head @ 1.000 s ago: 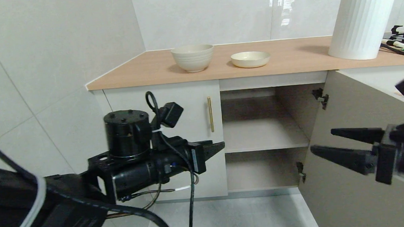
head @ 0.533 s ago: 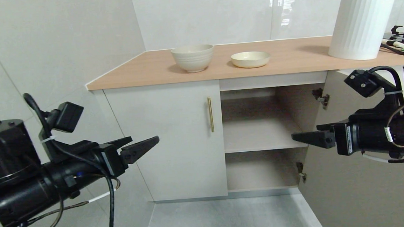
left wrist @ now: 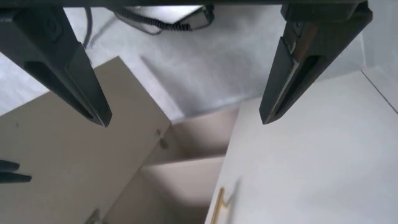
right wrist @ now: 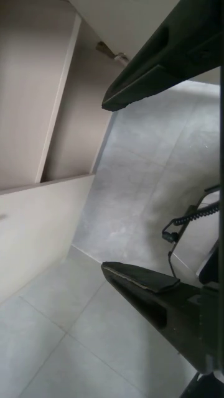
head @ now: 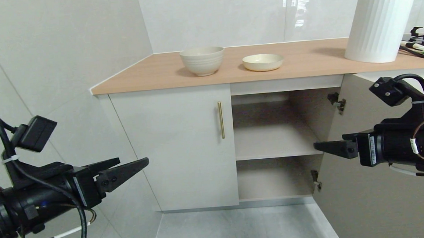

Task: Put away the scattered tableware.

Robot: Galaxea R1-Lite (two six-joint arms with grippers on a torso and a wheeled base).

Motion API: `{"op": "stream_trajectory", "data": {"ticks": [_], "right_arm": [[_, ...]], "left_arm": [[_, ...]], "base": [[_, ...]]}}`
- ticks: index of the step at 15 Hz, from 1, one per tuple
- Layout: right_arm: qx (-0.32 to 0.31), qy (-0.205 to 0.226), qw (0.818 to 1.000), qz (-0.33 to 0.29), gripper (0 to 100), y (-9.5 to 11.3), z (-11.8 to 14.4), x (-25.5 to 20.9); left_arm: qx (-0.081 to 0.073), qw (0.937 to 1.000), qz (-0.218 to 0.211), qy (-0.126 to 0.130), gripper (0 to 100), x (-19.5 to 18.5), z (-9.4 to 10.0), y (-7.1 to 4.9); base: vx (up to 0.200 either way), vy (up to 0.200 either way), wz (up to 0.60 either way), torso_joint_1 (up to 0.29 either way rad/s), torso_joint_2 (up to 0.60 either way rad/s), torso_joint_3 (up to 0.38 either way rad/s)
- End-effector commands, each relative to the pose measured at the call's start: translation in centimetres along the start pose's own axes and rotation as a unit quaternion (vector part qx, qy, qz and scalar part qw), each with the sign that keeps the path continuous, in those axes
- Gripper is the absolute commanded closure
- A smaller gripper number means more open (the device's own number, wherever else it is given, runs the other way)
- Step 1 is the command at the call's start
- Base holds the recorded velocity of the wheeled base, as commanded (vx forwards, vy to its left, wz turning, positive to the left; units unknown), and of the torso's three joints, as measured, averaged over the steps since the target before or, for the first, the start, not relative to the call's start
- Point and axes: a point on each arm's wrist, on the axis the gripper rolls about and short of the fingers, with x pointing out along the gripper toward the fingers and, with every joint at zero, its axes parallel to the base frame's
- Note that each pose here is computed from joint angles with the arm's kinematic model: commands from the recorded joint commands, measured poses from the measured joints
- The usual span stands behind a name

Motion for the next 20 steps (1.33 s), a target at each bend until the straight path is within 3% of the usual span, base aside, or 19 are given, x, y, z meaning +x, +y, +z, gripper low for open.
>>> {"op": "stream_trajectory", "data": {"ticks": [1,5,14,20], "right_arm": [[-0.001,-0.004,1.0,0.002,0,0.08,0.0,-0.35],[-0.002,-0.007,1.0,0.003,0,0.15,0.06,-0.52],[-0.002,-0.009,1.0,0.003,0,0.18,0.11,-0.7],[-0.008,-0.026,1.0,0.008,0,0.17,-0.19,-1.08]], "left_arm": [[0.007,0.9999,-0.002,-0.014,0,-0.54,0.46,-0.27],[0.019,0.9997,-0.004,-0.015,0,-0.7,0.51,-0.39],[0.014,0.9999,-0.001,-0.005,0,-0.27,0.23,-0.11],[0.015,0.9999,-0.001,-0.008,0,-0.33,0.32,-0.15]], "base": [[0.0,0.0,0.0,0.0,0.0,0.0],[0.05,0.0,0.0,0.001,0.0,0.001],[0.2,0.0,0.0,0.002,0.0,0.001],[0.0,0.0,0.0,0.0,0.0,0.0]]}}
